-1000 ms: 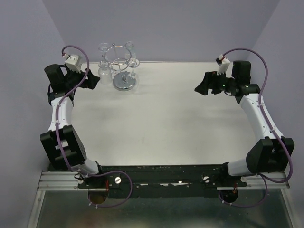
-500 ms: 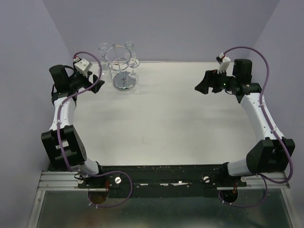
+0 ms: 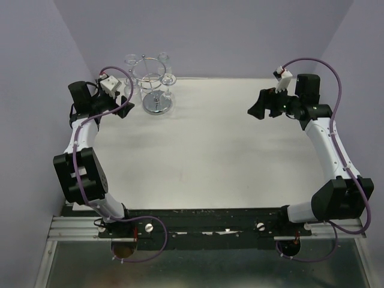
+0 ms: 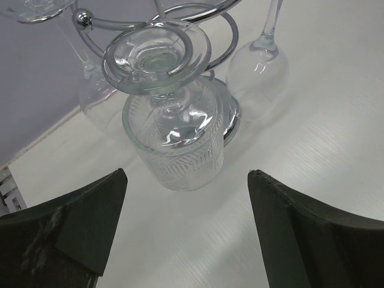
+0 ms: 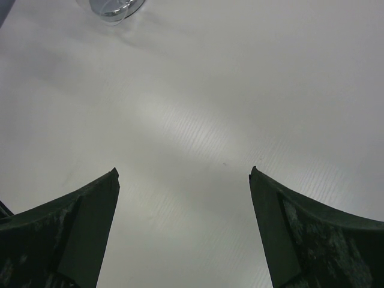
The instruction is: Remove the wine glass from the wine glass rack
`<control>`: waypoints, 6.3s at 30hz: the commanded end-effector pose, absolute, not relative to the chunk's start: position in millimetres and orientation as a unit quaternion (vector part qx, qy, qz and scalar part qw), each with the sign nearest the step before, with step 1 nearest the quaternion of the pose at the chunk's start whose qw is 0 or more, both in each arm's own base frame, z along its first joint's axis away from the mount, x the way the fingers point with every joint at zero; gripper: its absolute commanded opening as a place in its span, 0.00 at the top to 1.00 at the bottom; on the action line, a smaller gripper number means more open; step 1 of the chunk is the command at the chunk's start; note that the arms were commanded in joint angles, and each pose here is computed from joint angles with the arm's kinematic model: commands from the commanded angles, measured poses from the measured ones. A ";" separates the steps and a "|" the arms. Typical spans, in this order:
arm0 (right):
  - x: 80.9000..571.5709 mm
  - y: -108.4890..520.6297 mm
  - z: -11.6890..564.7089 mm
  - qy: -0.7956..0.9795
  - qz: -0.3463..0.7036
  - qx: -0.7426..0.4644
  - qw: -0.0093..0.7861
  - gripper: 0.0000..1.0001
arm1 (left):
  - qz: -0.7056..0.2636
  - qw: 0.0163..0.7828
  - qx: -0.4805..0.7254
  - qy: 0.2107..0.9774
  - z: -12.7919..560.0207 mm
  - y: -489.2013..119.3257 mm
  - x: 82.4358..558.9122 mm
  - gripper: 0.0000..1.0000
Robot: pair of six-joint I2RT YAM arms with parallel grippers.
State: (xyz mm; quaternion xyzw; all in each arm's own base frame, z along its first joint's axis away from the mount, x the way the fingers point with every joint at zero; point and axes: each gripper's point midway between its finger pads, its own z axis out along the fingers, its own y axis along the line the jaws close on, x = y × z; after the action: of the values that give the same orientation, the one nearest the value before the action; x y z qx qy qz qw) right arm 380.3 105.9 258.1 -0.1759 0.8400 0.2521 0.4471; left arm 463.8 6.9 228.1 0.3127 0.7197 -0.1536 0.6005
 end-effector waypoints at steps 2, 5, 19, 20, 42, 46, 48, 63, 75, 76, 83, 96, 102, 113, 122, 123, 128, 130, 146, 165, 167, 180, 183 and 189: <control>377.6 98.2 277.2 0.835 0.225 -0.187 0.466 0.04 | -0.140 0.618 0.345 0.692 240.3 7.8 481.7 0.01; 377.6 94.5 278.3 0.836 0.214 -0.189 0.468 0.03 | -0.145 0.617 0.348 0.691 238.8 7.5 487.7 0.01; 362.8 87.1 269.1 0.842 0.191 -0.193 0.466 0.02 | -0.170 0.597 0.376 0.688 227.8 -11.8 508.3 0.01; 362.1 86.8 268.8 0.842 0.190 -0.193 0.466 0.02 | -0.171 0.596 0.377 0.688 226.9 -13.6 509.0 0.01; 364.8 89.6 261.4 0.846 0.201 -0.190 0.455 0.01 | -0.173 0.585 0.382 0.694 217.8 -20.2 511.2 0.06; 366.2 89.9 258.9 0.848 0.203 -0.189 0.451 0.01 | -0.177 0.586 0.381 0.693 218.3 -20.4 513.2 0.08; 366.1 89.8 257.0 0.850 0.203 -0.188 0.449 0.01 | -0.175 0.587 0.380 0.693 218.2 -19.9 513.8 0.09; 360.3 90.2 246.8 0.854 0.207 -0.185 0.440 0.01 | -0.184 0.588 0.381 0.689 222.3 -23.9 510.3 0.29; 356.4 88.3 243.1 0.856 0.201 -0.185 0.439 0.01 | -0.208 0.591 0.379 0.681 237.9 -29.2 510.1 0.78; 356.7 88.0 242.5 0.857 0.201 -0.184 0.438 0.01 | -0.207 0.592 0.379 0.681 238.9 -28.5 509.7 0.90; 357.9 87.7 240.6 0.858 0.200 -0.185 0.436 0.01 | -0.203 0.595 0.380 0.679 242.6 -30.1 503.7 1.00; 358.4 88.5 237.8 0.858 0.203 -0.184 0.434 0.01 | -0.176 0.603 0.391 0.672 257.9 -25.8 497.9 1.00; 357.8 88.2 235.6 0.859 0.202 -0.184 0.433 0.00 | -0.174 0.604 0.383 0.677 260.1 -18.4 495.7 1.00; 355.8 89.7 232.5 0.860 0.206 -0.185 0.430 0.00 | -0.178 0.610 0.370 0.678 268.7 -12.5 484.6 1.00; 357.1 91.1 232.3 0.860 0.210 -0.184 0.428 0.00 | -0.172 0.605 0.369 0.685 269.3 -5.8 481.0 1.00; 357.7 90.5 233.1 0.859 0.210 -0.184 0.429 0.00 | -0.169 0.603 0.361 0.691 269.7 -1.5 480.0 1.00; 357.8 88.3 237.7 0.856 0.200 -0.191 0.437 0.00 | -0.162 0.607 0.297 0.719 270.9 17.8 461.3 1.00; 357.9 85.8 238.1 0.855 0.190 -0.198 0.440 0.00 | -0.169 0.609 0.241 0.737 271.0 20.3 450.0 1.00; 384.9 111.2 285.7 0.742 0.106 -0.361 0.554 0.13 | -0.359 0.412 -0.210 0.811 190.5 -22.9 395.5 1.00; 350.1 332.9 271.2 0.521 0.163 -0.587 0.598 0.29 | -0.603 0.145 -0.345 0.705 154.9 -98.6 375.8 1.00; 348.2 349.0 255.2 0.536 0.180 -0.579 0.587 0.30 | -0.583 0.114 -0.403 0.697 138.9 -99.0 370.7 1.00; 344.7 433.9 203.4 0.616 0.260 -0.501 0.550 0.29 | -0.558 0.058 -0.447 0.697 135.7 -119.3 344.4 1.00; 338.4 445.7 194.9 0.611 0.276 -0.509 0.540 0.29 | -0.550 0.049 -0.455 0.699 130.0 -119.9 334.4 1.00; 331.7 462.5 183.3 0.617 0.291 -0.511 0.523 0.37 | -0.548 0.053 -0.453 0.701 128.1 -119.4 328.2 1.00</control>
State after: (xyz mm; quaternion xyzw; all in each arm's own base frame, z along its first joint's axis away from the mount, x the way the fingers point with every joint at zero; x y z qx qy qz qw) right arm 335.6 442.5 177.5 -0.5195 0.6236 0.2682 0.5189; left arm 333.4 -120.7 125.4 -0.4466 0.7032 -0.5508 0.0528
